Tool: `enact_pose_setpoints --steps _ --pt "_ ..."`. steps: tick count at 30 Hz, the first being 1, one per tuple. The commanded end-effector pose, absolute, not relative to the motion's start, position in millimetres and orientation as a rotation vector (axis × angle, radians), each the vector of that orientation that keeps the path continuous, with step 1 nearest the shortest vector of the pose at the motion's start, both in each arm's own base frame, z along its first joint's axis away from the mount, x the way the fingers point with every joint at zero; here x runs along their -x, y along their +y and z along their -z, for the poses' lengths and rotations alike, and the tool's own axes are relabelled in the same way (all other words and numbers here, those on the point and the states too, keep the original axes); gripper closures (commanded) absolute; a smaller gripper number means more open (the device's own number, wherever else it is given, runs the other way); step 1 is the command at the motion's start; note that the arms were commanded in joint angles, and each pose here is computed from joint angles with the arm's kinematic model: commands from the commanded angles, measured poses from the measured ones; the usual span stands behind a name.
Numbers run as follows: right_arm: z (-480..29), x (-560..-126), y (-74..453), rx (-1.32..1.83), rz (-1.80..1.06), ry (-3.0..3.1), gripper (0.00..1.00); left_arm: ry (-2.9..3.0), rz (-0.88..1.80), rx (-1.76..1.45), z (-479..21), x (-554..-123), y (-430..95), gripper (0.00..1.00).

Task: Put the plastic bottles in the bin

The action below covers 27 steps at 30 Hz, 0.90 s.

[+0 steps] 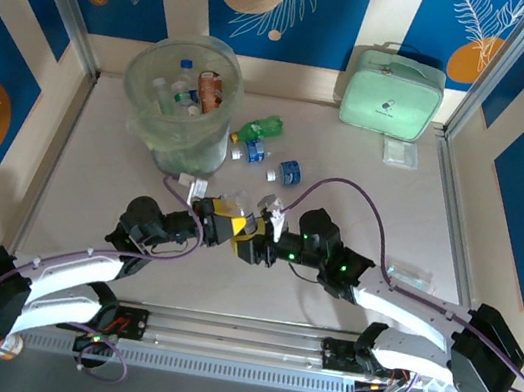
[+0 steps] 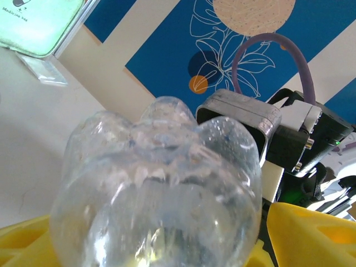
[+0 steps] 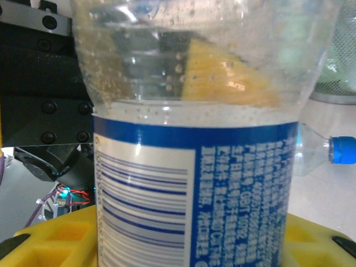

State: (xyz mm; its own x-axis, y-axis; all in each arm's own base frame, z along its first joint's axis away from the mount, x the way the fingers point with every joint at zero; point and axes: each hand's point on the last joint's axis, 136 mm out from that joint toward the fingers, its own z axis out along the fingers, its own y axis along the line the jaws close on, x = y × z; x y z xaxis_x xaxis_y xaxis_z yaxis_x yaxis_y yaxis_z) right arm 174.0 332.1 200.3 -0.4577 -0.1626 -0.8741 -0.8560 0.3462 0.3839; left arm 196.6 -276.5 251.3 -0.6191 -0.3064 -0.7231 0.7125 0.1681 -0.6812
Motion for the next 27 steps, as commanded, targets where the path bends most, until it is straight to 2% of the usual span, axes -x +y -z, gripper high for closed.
enact_pose_setpoints --steps 1,6,7,12,19,22,24,27 --pt "-210 -161 343 0.969 -1.218 1.807 0.51 1.517 1.601 -0.470 -279 -187 -277 0.20" --pt "-209 -158 346 0.989 -1.228 1.809 0.51 1.518 1.595 -0.468 -278 -188 -277 0.21" --pt "-209 -158 346 0.992 -1.227 1.807 0.51 1.518 1.591 -0.470 -278 -188 -277 0.22" --pt "-207 -159 347 0.992 -1.212 1.815 0.51 1.509 1.571 -0.474 -279 -187 -275 0.43" --pt "-204 -166 344 0.965 -1.158 1.834 0.42 1.503 1.542 -0.461 -280 -187 -270 0.48" --pt "-205 -168 343 0.954 -1.139 1.835 0.31 1.501 1.528 -0.457 -281 -187 -268 0.48" --pt "-206 -168 342 0.948 -1.130 1.827 0.16 1.498 1.512 -0.451 -281 -188 -266 0.49" --pt "-209 -170 339 0.930 -1.102 1.819 0.03 1.514 1.454 -0.422 -279 -192 -260 0.49"
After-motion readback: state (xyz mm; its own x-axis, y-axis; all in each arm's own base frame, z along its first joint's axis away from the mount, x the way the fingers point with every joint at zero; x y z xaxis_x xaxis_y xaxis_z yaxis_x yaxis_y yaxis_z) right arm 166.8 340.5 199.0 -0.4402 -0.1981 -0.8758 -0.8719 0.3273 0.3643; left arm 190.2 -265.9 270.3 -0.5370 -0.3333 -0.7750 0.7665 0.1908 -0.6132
